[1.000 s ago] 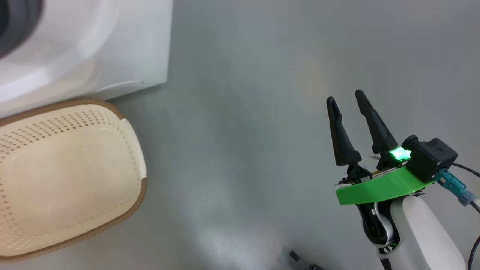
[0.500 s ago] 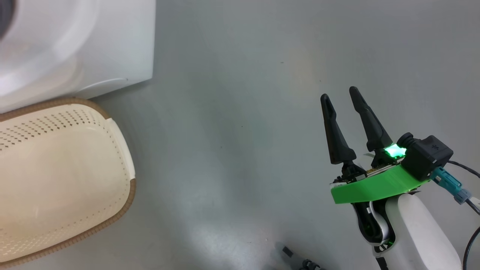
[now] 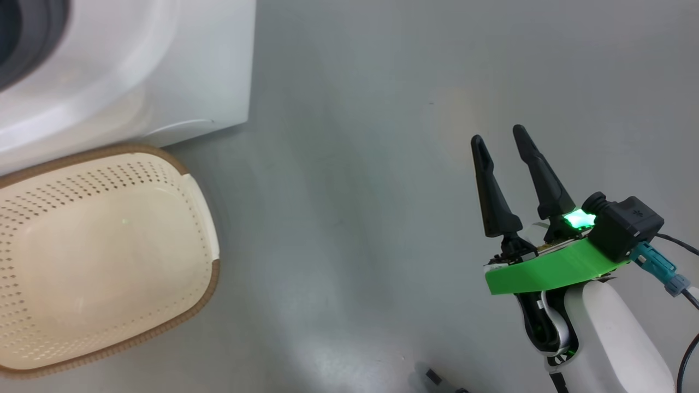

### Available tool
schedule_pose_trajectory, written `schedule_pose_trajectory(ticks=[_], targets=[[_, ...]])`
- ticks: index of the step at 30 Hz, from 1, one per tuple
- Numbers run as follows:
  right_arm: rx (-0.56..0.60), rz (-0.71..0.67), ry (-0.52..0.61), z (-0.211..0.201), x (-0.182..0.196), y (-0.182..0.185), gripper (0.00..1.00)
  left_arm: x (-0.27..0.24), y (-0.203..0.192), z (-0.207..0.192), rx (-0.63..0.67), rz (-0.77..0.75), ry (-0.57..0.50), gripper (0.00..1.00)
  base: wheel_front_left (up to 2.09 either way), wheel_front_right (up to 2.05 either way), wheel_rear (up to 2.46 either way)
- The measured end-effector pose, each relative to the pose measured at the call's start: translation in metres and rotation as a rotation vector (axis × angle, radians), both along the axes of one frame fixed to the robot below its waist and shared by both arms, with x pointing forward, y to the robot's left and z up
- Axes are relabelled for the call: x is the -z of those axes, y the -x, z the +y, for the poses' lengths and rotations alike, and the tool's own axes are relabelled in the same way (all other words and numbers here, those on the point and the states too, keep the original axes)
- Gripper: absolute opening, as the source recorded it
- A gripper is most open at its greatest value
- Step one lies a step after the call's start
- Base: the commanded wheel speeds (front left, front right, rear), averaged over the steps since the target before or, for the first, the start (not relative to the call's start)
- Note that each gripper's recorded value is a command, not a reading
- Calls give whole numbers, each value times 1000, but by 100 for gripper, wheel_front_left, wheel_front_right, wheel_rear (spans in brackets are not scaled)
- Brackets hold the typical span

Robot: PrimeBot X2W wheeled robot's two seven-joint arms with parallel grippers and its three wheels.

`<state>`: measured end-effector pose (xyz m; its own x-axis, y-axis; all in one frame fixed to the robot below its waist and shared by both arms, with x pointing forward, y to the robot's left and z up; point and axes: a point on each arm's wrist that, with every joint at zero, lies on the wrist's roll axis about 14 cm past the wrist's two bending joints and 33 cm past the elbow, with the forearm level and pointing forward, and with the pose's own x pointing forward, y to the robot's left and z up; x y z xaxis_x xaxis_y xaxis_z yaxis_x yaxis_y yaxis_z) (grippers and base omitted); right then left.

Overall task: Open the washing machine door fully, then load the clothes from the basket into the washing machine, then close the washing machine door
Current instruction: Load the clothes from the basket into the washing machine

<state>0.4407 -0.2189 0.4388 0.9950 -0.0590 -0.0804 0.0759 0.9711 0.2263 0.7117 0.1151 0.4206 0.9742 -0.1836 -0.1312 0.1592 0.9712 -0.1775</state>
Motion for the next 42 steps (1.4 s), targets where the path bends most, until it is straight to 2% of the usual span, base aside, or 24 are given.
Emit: schedule_pose_trajectory(ticks=[9, 17, 42], targets=[[-19, -35, 3, 2, -12, -3, 100, -10, 29, 18, -67, -40, 136, 100, 0, 0, 0], [-47, -70, 13, 6, -25, -4, 100, -14, 70, 34, -113, -67, 160, 100, 0, 0, 0], [-85, -125, 35, 8, -58, 46, 100, -28, 214, 56, -97, -56, 26, 100, 0, 0, 0]])
